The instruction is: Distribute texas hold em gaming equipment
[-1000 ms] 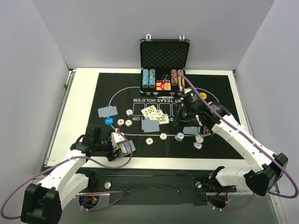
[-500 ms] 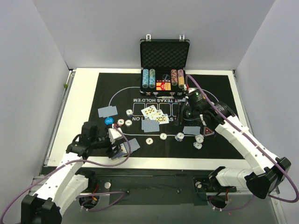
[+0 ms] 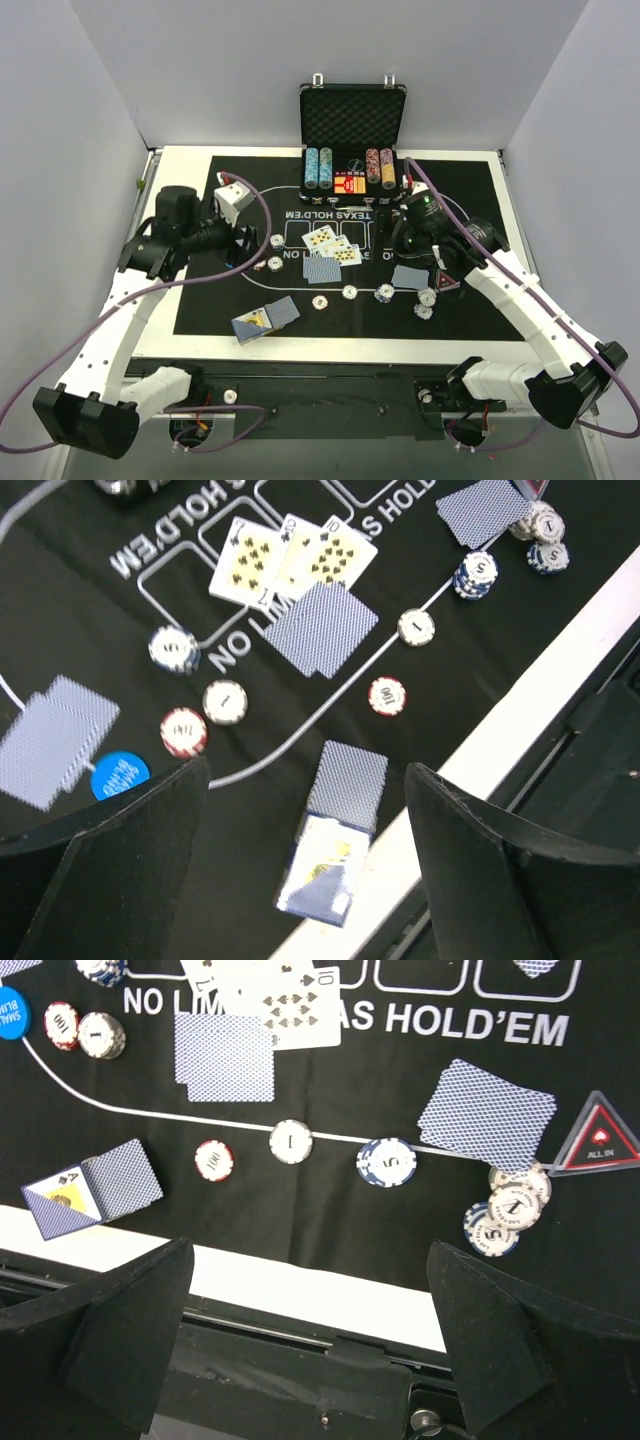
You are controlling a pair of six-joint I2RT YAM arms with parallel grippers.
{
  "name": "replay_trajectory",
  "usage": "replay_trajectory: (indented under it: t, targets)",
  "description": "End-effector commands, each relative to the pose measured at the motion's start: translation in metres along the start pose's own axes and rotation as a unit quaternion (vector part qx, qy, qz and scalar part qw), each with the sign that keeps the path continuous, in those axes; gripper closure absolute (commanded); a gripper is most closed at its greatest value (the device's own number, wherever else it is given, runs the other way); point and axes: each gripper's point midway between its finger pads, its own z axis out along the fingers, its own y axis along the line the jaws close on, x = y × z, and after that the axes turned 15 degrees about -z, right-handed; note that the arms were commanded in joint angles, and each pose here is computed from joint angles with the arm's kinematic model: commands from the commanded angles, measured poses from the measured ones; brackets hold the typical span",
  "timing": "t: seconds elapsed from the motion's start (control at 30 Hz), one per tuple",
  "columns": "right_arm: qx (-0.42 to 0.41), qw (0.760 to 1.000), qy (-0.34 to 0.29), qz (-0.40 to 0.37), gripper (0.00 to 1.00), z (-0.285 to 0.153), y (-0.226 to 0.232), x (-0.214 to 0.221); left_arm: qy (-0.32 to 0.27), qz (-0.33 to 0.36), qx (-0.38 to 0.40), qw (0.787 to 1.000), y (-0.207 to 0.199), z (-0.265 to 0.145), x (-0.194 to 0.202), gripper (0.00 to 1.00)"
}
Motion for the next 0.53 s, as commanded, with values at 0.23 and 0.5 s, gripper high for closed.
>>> replay_trajectory:
  t: [0.23,0.5]
  targets:
    - [0.073,0.996,-0.042,0.034,0.01,-0.027,-0.037,0.015,0.073,-0.115,-0.196,0.971,0.057,-0.021,0.032,0.10]
    - [0.097,0.993,-0.048,0.046,0.00,-0.030,-0.050,0.030,0.026,-0.124,-0.203,0.971,0.078,-0.029,0.034,0.05]
